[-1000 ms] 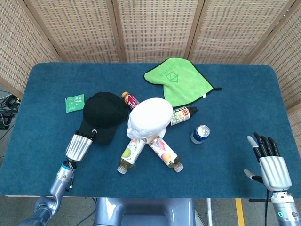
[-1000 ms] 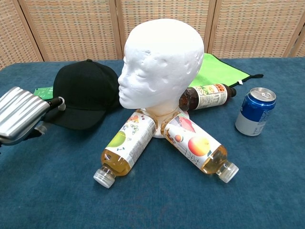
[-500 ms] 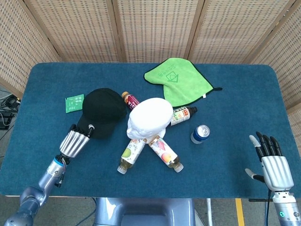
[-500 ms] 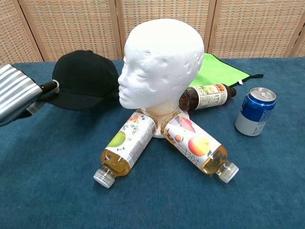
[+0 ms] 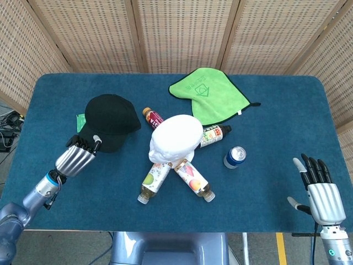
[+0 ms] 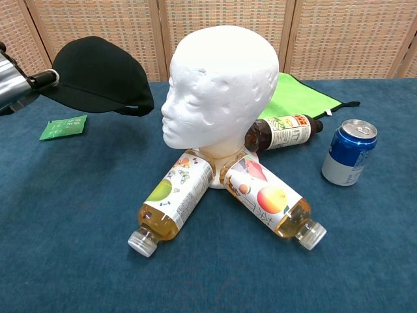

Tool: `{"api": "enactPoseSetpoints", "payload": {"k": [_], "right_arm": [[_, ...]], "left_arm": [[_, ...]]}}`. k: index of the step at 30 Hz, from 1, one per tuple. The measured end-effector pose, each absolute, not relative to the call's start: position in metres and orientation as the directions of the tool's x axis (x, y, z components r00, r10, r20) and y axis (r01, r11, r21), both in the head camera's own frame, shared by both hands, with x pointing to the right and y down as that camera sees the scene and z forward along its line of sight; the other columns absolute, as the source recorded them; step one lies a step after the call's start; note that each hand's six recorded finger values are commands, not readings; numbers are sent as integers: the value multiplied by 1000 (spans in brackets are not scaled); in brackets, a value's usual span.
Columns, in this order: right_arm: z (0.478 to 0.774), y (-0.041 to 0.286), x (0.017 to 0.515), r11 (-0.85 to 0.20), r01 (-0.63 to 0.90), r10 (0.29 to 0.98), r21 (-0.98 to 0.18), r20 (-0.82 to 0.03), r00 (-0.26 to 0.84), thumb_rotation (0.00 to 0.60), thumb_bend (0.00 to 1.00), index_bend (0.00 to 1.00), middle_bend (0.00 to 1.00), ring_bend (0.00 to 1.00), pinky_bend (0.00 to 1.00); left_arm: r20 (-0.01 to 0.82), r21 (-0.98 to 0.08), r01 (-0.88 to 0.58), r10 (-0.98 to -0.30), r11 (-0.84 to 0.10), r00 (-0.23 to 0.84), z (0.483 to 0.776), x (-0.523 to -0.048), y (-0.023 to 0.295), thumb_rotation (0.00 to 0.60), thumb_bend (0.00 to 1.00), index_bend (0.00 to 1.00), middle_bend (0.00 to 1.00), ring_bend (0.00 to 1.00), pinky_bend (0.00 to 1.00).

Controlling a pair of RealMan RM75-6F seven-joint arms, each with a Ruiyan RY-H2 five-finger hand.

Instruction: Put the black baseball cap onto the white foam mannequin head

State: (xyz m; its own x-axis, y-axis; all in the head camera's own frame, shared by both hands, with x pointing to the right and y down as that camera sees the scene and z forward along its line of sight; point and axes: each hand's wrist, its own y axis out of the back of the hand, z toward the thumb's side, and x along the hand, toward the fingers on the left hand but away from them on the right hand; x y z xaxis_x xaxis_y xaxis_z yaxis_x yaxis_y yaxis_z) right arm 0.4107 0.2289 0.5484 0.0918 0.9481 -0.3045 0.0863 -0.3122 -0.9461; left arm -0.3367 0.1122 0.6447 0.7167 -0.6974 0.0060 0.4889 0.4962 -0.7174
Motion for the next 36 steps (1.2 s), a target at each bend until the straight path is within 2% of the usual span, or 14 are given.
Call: {"api": "enactPoseSetpoints", "payload": {"k": [10,17,27,36], "right_arm": [[547,229,411,-301,92,952,-949,-293,91,600,34,52,0,0,0],[545,228,411,-291,99,955,-952,-283,91,600,34,54,0,0,0],[542,225,418,-281,119,959,-952,-274,71,600,34,54,0,0,0],[537,221,429,-265,149,964,-953,-261,43,600,34,54,0,0,0]], "left_arm": [[-55,-671,458,-655,583,754,615,-337,94,600,660,851,975,922,817],[-144,-666,410,-646,624,749,588,-324,75,600,659,851,975,922,817],[-282,-660,291,-587,693,759,541,-260,45,600,656,851,975,922,816],[-361,-664,175,-517,727,776,505,-191,36,600,655,849,975,922,814]]}}
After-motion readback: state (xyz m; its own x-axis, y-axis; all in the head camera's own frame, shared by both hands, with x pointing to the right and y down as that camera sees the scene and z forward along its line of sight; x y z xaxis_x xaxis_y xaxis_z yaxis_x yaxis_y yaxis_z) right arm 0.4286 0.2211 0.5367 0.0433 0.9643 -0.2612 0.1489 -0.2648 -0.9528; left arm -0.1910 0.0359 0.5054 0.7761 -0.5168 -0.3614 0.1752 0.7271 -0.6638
